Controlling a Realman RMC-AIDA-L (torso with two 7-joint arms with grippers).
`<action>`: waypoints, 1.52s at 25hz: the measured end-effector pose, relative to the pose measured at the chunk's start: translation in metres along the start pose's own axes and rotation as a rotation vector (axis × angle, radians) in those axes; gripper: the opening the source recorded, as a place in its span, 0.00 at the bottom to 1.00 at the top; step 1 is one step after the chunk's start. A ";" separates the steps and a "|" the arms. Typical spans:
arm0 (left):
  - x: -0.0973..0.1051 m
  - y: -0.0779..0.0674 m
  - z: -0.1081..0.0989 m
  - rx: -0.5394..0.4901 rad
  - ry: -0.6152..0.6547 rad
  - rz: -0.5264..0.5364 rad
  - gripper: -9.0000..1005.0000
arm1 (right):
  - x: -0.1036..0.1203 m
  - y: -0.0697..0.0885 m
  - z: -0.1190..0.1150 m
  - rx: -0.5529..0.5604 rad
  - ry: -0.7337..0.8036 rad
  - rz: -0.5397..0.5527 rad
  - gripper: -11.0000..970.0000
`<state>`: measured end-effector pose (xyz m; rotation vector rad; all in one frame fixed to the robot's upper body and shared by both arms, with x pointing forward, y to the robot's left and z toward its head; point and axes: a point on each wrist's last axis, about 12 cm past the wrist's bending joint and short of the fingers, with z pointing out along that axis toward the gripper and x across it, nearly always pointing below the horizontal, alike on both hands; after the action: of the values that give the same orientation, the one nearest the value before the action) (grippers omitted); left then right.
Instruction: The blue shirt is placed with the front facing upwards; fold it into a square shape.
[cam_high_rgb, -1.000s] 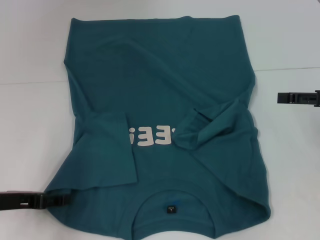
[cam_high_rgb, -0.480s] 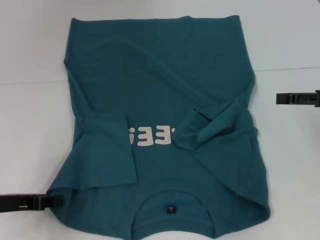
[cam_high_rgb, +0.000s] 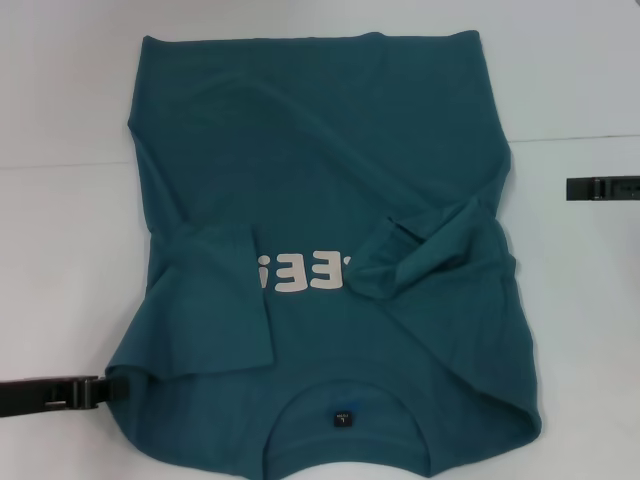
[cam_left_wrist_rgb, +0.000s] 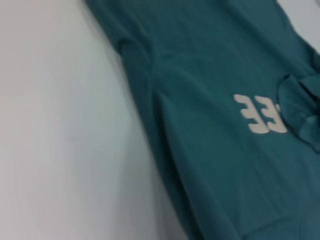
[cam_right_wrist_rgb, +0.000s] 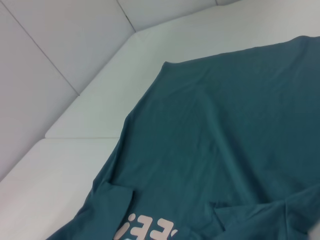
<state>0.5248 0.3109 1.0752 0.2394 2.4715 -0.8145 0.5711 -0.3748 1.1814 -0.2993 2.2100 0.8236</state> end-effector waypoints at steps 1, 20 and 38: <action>-0.001 -0.001 0.001 0.004 -0.001 0.003 0.10 | 0.000 0.000 0.001 -0.002 0.005 0.001 0.94; -0.007 -0.005 0.003 0.022 -0.016 0.003 0.05 | 0.043 0.002 0.006 -0.014 0.320 0.227 0.94; -0.011 -0.003 -0.003 0.012 -0.027 0.019 0.05 | 0.090 0.004 0.056 -0.048 0.468 0.300 0.94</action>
<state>0.5319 0.3102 1.0848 0.2539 2.4364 -0.8202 0.5386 -0.3320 1.0894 -0.1985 2.7200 1.0526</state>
